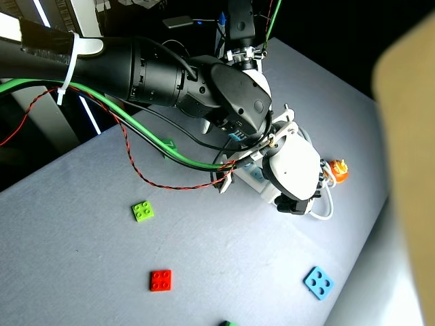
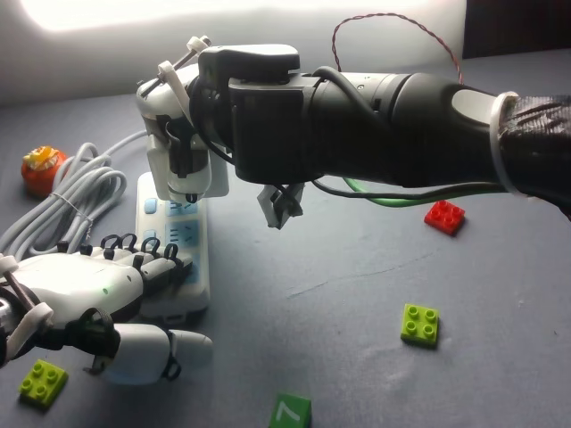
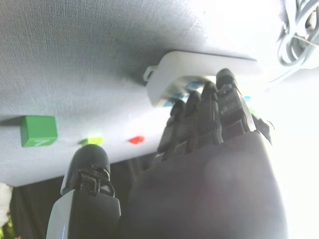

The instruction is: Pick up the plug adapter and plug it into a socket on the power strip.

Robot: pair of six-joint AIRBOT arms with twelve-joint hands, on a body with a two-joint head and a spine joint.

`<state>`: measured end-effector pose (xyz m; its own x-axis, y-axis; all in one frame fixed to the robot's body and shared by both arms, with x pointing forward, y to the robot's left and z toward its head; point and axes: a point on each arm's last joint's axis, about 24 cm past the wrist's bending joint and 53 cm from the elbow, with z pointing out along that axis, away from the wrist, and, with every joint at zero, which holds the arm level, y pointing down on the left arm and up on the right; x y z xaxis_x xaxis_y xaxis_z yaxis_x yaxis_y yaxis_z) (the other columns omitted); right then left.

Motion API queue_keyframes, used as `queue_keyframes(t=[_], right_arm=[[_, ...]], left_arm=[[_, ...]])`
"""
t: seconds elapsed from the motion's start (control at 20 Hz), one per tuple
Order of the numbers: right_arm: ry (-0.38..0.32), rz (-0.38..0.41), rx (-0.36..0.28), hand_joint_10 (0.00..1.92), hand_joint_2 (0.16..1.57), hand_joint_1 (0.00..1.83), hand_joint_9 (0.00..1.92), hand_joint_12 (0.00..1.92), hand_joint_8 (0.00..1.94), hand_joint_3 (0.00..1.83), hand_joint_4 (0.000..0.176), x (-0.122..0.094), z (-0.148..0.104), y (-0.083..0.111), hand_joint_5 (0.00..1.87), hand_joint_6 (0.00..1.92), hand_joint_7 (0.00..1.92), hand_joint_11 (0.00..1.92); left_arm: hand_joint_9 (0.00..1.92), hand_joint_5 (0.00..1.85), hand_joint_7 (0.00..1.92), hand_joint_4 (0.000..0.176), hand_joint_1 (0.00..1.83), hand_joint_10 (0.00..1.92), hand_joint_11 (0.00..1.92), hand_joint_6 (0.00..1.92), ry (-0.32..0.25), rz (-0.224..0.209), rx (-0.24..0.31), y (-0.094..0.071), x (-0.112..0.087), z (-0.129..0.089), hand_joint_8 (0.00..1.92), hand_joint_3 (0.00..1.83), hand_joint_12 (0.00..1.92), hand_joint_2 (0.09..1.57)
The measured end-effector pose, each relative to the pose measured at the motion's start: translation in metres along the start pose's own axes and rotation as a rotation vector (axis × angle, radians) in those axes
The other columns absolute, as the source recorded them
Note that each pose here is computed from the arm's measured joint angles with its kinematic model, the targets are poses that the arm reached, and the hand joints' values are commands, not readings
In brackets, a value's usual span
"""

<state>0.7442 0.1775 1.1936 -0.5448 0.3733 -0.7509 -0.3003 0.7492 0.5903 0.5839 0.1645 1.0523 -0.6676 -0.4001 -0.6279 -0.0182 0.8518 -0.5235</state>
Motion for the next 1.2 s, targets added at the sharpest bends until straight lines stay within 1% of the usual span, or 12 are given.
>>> queue_keyframes(t=[0.1,0.15,0.25,0.35,0.45,0.5,0.6,0.7,0.75,0.85,0.95,1.2], right_arm=[[0.002,0.000,-0.006,0.51,1.12,1.23,1.13,1.30,0.91,0.00,0.000,0.0011,0.0001,0.0020,0.90,1.07,1.07,0.69],[0.003,0.001,-0.009,0.51,1.11,1.23,1.14,1.32,0.89,0.00,0.000,0.0017,0.0002,0.0028,0.91,1.05,1.08,0.67],[0.004,-0.006,-0.013,0.50,1.10,1.23,1.14,1.31,0.87,0.00,0.000,0.0029,0.0004,0.0041,0.93,1.02,1.10,0.67],[0.004,-0.007,-0.014,0.51,1.10,1.23,1.15,1.31,0.87,0.00,0.000,0.0032,0.0004,0.0041,0.93,1.02,1.10,0.68],[0.004,-0.007,-0.014,0.51,1.11,1.23,1.14,1.33,0.89,0.00,0.000,0.0032,0.0009,0.0045,0.92,1.04,1.08,0.68],[0.005,-0.008,-0.017,0.51,1.11,1.23,1.14,1.33,0.88,0.00,0.000,0.0037,0.0010,0.0052,0.91,1.05,1.09,0.68],[0.007,-0.019,-0.019,0.52,1.11,1.23,1.13,1.33,0.90,0.00,0.000,0.0059,0.0019,0.0053,0.92,1.05,1.08,0.66],[0.006,-0.021,-0.020,0.53,1.11,1.23,1.14,1.34,0.90,0.00,0.000,0.0054,0.0024,0.0051,0.91,1.05,1.09,0.66],[0.005,-0.018,-0.019,0.53,1.11,1.23,1.14,1.35,0.90,0.00,0.000,0.0044,0.0033,0.0042,0.91,1.05,1.09,0.67],[0.005,-0.008,-0.017,0.53,1.10,1.23,1.15,1.33,0.86,0.00,0.000,0.0032,0.0047,0.0027,0.92,1.04,1.10,0.67],[0.005,-0.008,-0.019,0.53,1.11,1.23,1.15,1.34,0.87,0.00,0.000,0.0037,0.0053,0.0039,0.92,1.04,1.10,0.67],[0.004,-0.011,-0.011,0.55,1.11,1.23,1.13,1.35,0.89,0.00,0.000,0.0071,0.0099,0.0081,0.92,1.03,1.09,0.66]], left_arm=[[0.03,0.07,0.06,0.000,0.00,0.01,0.00,0.01,0.001,-0.001,-0.001,0.0003,0.0003,0.0000,0.01,0.00,0.00,1.22],[0.04,0.07,0.06,0.000,0.00,0.01,0.00,0.01,0.001,-0.001,-0.001,0.0004,0.0004,0.0000,0.01,0.00,0.00,1.22],[0.07,0.10,0.09,0.000,0.00,0.02,0.02,0.01,0.001,0.001,-0.001,0.0003,0.0005,0.0000,0.01,0.00,0.01,1.22],[0.05,0.08,0.06,0.000,0.00,0.00,0.01,0.00,0.002,0.004,-0.001,0.0006,0.0006,0.0000,0.00,0.00,0.01,1.22],[0.07,0.09,0.09,0.000,0.00,0.01,0.03,0.01,0.002,0.004,-0.001,0.0006,0.0006,0.0000,0.01,0.00,0.02,1.21],[0.10,0.14,0.12,0.000,0.00,0.01,0.04,0.01,0.002,0.005,-0.001,0.0006,0.0007,0.0000,0.01,0.00,0.03,1.21],[0.06,0.10,0.09,0.000,0.00,0.00,0.00,0.00,0.002,0.006,-0.001,0.0005,0.0008,0.0000,0.00,0.00,0.02,1.22],[0.06,0.09,0.08,0.000,0.00,0.00,0.01,0.00,0.002,0.007,-0.001,0.0004,0.0009,0.0000,0.00,0.00,0.02,1.22],[0.08,0.11,0.10,0.000,0.00,0.01,0.02,0.01,0.002,0.007,-0.001,0.0005,0.0008,0.0000,0.01,0.00,0.03,1.21],[0.06,0.09,0.09,0.000,0.00,0.00,0.00,0.00,0.002,0.007,-0.001,0.0004,0.0009,0.0002,0.00,0.00,0.02,1.22],[0.09,0.12,0.11,0.000,0.00,0.01,0.03,0.01,0.002,0.007,-0.001,0.0004,0.0009,0.0002,0.01,0.00,0.04,1.22],[0.07,0.10,0.10,0.000,0.00,0.00,0.02,0.00,0.002,0.012,-0.004,0.0019,0.0013,0.0005,0.00,0.00,0.04,1.22]])
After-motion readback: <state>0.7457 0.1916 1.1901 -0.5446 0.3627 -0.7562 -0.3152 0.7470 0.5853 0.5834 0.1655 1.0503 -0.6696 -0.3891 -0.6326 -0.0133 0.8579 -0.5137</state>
